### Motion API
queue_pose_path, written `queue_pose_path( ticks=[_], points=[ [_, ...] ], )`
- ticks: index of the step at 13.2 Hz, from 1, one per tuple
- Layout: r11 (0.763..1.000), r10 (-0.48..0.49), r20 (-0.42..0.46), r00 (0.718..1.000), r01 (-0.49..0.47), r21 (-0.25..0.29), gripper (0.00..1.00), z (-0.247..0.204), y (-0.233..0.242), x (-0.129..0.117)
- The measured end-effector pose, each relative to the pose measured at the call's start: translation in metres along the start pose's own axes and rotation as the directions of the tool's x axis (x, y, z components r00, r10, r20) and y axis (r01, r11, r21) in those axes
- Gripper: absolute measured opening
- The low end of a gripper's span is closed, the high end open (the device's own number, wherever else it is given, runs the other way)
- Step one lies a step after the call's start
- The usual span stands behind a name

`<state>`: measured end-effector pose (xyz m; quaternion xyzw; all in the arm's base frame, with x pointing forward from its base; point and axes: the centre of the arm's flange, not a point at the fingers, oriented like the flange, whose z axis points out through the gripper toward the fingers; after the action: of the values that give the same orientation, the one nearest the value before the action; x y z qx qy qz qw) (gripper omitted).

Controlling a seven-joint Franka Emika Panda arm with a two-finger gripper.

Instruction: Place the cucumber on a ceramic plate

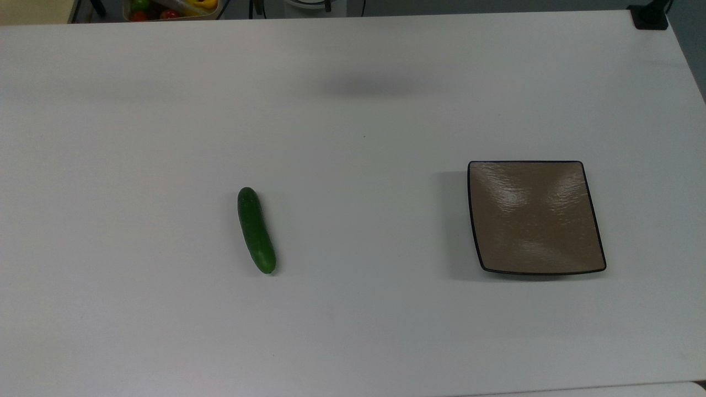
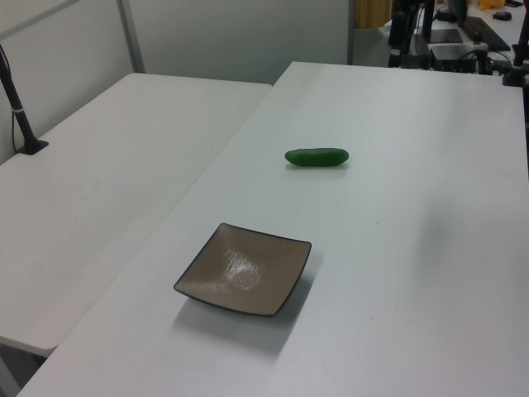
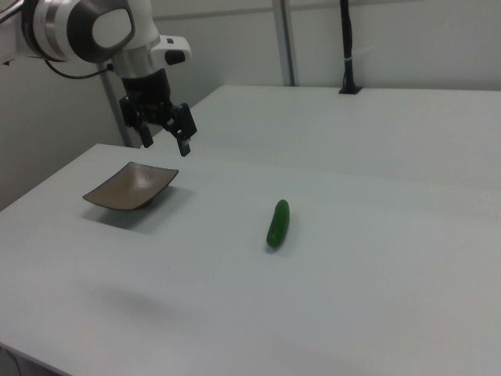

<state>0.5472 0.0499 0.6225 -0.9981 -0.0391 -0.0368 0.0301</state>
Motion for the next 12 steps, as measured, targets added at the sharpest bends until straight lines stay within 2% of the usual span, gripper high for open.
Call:
queue_pose_path(
  ticks=[9, 12],
  points=[
    [1.000, 0.001, 0.026, 1.000, -0.001, 0.000, 1.00, 0.013, 0.001, -0.002],
    [0.999, -0.050, 0.053, 0.997, 0.050, 0.003, 1.00, 0.025, 0.002, -0.004]
  ],
)
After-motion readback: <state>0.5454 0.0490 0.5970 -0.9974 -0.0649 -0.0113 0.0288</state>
